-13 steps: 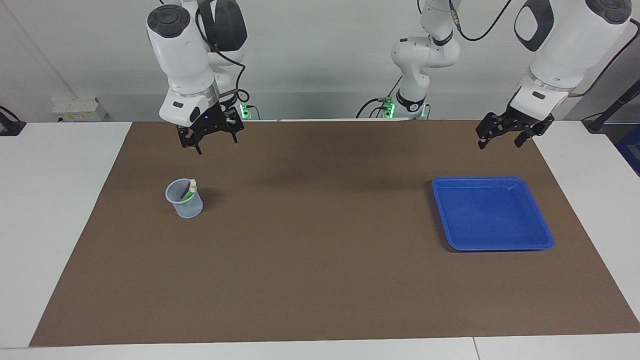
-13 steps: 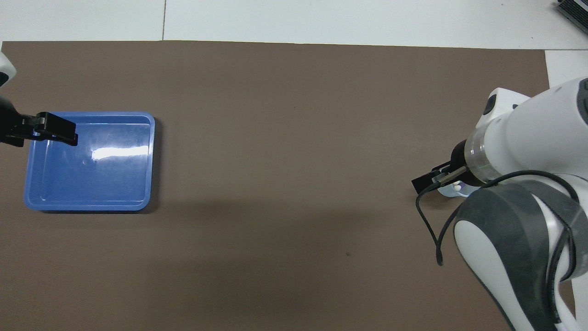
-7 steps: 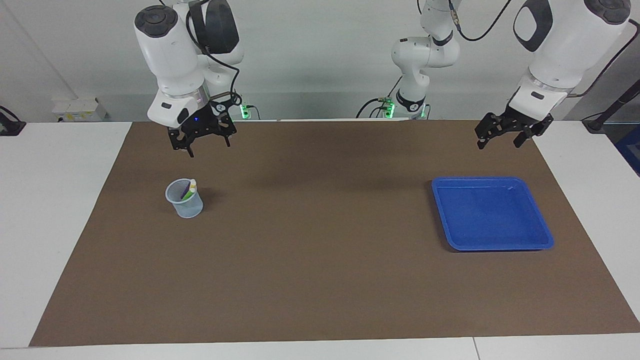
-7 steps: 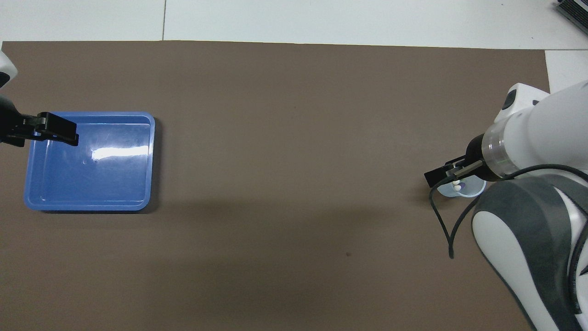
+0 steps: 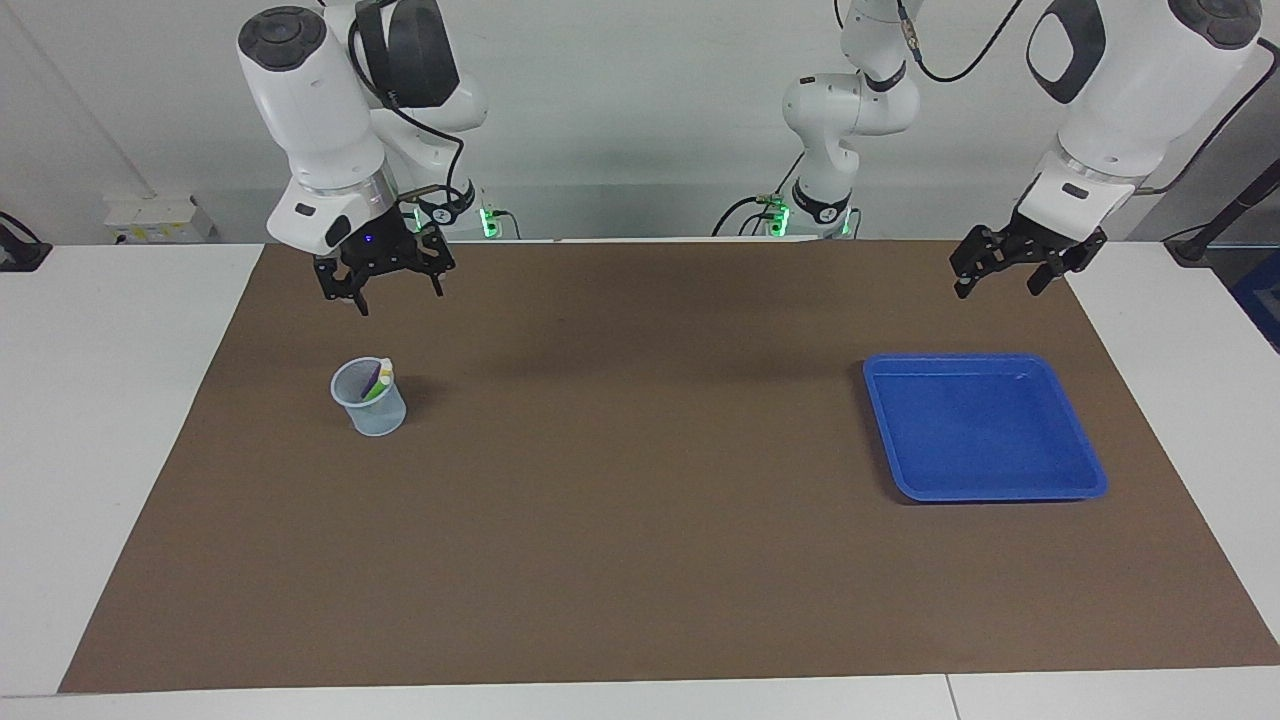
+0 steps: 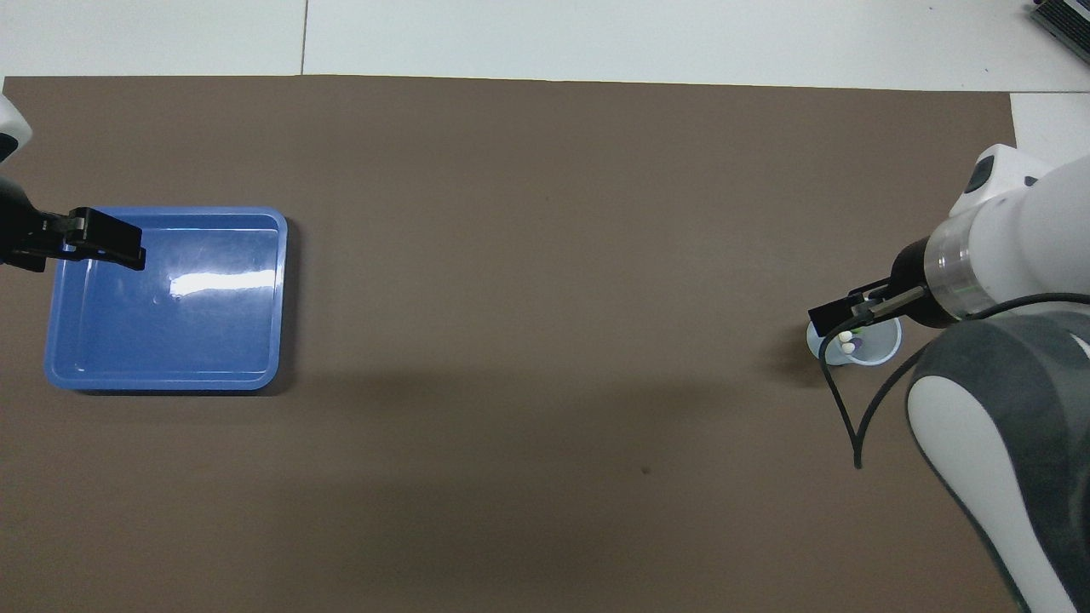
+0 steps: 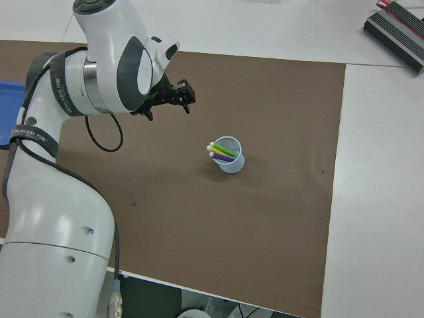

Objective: Transfer and insert pens with both arms
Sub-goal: 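Lower the green pen into the clear cup with the right gripper, then release the pen and withdraw the right gripper from the cup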

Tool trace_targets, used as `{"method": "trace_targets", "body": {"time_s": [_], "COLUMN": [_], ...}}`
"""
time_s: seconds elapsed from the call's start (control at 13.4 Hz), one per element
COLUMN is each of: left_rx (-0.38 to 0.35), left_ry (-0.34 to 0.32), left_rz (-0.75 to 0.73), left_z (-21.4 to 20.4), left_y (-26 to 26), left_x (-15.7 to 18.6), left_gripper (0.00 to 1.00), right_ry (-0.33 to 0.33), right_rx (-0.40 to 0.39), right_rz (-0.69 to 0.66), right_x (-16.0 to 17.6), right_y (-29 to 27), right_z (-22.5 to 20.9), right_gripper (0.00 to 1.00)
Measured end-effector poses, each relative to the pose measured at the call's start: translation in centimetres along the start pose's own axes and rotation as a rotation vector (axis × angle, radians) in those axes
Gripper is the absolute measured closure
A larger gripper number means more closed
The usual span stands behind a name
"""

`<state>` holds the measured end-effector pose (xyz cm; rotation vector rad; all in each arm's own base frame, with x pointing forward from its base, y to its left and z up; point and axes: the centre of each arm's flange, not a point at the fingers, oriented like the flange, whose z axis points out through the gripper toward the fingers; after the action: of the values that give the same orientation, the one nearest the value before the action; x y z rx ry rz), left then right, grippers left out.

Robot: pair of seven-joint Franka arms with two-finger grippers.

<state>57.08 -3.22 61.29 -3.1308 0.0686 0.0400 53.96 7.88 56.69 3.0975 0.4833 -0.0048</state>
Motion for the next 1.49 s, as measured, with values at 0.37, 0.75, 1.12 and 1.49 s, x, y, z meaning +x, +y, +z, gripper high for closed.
{"method": "trace_targets", "body": {"time_s": [0.37, 0.75, 1.12, 1.49], "left_rx": [-0.003, -0.015, -0.022, -0.023], "left_ry": [0.000, 0.000, 0.000, 0.000], "left_rz": [0.000, 0.000, -0.001, -0.004], "left_z": [0.0, 0.0, 0.0, 0.0], "left_y": [0.0, 0.1, 0.2, 0.0], "left_x": [0.0, 0.0, 0.0, 0.0], "left_gripper": [0.00, 0.00, 0.00, 0.00], "right_ry": [0.010, 0.005, 0.004, -0.002], "right_rx": [0.001, 0.002, 0.003, 0.005], "right_rz": [0.035, 0.063, 0.052, 0.086], "right_x": [0.4, 0.2, 0.3, -0.2], "right_y": [2.1, 3.7, 3.1, 4.9], "right_z": [-1.7, -1.5, -1.7, -1.8], "right_gripper": [0.00, 0.00, 0.00, 0.00]}}
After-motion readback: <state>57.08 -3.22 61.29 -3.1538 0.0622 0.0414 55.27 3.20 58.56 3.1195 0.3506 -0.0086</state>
